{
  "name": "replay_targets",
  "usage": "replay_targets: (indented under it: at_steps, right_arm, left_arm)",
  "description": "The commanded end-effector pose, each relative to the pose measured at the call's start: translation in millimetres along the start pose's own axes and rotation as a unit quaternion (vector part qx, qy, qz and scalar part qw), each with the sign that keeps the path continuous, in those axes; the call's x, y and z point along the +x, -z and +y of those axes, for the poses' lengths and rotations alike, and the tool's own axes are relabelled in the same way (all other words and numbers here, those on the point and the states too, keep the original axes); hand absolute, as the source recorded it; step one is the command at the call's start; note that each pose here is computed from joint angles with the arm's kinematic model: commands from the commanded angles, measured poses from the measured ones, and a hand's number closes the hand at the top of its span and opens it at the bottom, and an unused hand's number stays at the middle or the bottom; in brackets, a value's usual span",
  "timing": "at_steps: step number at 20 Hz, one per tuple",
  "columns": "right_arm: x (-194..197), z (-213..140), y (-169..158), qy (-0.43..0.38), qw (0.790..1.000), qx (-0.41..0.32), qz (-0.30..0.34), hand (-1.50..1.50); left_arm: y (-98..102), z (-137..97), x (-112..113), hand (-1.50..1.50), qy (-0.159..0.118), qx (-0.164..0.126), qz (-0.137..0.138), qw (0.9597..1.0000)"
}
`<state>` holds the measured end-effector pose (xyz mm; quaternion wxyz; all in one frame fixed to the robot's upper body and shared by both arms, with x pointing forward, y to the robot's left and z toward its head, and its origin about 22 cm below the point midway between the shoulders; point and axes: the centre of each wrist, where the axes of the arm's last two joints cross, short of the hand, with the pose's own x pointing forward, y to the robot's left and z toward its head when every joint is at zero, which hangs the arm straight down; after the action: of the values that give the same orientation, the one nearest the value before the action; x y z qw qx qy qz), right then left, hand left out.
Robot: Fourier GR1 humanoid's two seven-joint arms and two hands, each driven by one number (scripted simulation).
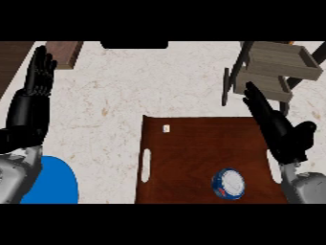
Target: Pick the can from the tray and place it in the tiered basket
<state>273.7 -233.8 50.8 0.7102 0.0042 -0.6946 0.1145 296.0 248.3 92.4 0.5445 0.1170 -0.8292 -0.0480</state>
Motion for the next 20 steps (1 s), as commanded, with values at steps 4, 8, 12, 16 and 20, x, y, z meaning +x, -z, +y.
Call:
replay_targets:
  at_steps: [4,8,12,16,20]
  right_arm:
    - [47.1,71.4,-16.2,0.064,0.953,0.229,-0.189,1.50]
    - [22.4,29.6,-23.5,-0.122,0.984,0.047,-0.122,1.50]
    - [-18.6,73.9,-78.6,-0.026,0.991,0.031,-0.130,-1.50]
    - [18.8,65.4,-86.9,-0.131,0.968,0.069,-0.204,-1.50]
    - [51.8,18.2,-85.1,-0.301,0.931,0.058,-0.200,-1.50]
  left_arm:
    - [-30.8,14.6,-34.6,0.00,-0.006,-0.029,0.147,0.9886]
    - [-55.7,18.6,-55.5,0.00,-0.042,-0.045,0.256,0.9646]
    - [-52.6,33.4,-50.5,0.00,-0.055,-0.062,0.266,0.9605]
    - [-73.3,41.0,-58.2,0.00,-0.057,-0.066,0.274,0.9579]
    - [-48.5,34.2,-41.3,0.00,-0.056,-0.062,0.269,0.9594]
